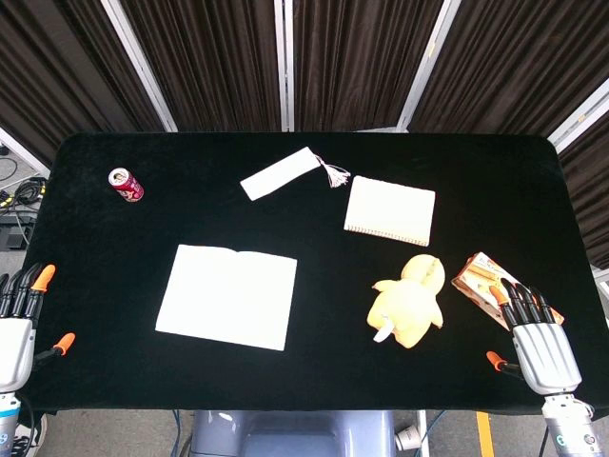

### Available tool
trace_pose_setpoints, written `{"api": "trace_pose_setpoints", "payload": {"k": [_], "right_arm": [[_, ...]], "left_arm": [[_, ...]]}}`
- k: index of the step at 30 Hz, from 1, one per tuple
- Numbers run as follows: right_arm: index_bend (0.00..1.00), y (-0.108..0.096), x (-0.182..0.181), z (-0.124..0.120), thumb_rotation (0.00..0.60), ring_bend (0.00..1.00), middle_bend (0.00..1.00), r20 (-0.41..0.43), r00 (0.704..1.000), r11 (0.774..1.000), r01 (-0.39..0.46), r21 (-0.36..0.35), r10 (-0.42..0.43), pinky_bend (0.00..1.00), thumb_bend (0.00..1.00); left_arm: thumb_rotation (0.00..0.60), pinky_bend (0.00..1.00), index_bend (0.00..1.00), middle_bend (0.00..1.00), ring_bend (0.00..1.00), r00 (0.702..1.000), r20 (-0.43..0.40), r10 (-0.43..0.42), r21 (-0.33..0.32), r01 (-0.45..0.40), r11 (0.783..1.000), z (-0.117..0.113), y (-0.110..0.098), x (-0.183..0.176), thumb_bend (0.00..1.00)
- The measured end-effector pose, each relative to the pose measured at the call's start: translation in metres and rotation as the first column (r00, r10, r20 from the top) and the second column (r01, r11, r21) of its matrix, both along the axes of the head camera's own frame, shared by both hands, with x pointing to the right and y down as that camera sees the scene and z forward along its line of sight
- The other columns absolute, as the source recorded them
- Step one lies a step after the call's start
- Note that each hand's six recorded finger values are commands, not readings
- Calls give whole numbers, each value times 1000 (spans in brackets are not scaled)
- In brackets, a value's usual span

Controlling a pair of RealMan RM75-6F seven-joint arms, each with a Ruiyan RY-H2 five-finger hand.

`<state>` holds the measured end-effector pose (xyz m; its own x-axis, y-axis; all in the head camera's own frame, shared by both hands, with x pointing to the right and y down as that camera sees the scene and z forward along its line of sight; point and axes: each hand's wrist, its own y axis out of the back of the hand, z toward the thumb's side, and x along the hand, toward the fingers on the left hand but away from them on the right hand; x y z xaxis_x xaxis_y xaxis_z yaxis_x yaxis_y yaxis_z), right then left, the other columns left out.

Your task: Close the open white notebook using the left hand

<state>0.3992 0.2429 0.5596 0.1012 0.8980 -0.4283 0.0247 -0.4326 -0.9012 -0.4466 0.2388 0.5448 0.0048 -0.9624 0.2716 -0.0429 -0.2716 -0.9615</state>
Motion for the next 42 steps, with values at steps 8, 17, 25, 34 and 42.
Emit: {"api": "trace_pose_setpoints", "payload": {"k": [8,17,25,34,42], "right_arm": [[42,1,1,0,600,0,0,-1,1000,1000,-2,-1,2,0,34],[41,-1,1,-1,600,0,0,0,1000,1000,-5,2,5,0,35],[41,0,2,-2,600,0,0,3,1000,1000,-6,1,6,0,34],[41,0,2,-5,600,0,0,17,1000,1000,-12,10,12,0,35],[41,-2,4,-8,600,0,0,28,999,1000,-23,17,23,0,35]], "left_arm": [[600,0,0,0,0,1000,-1,1,-4,-1,1000,1,1,1,108],[600,0,0,0,0,1000,-3,6,-25,-6,1000,6,1,1,109],[600,0,0,0,0,999,13,40,-93,-38,995,24,4,7,109],[600,0,0,0,0,981,56,186,-218,-170,961,66,11,33,127],[600,0,0,0,0,947,73,313,-262,-284,922,103,13,73,128]]}}
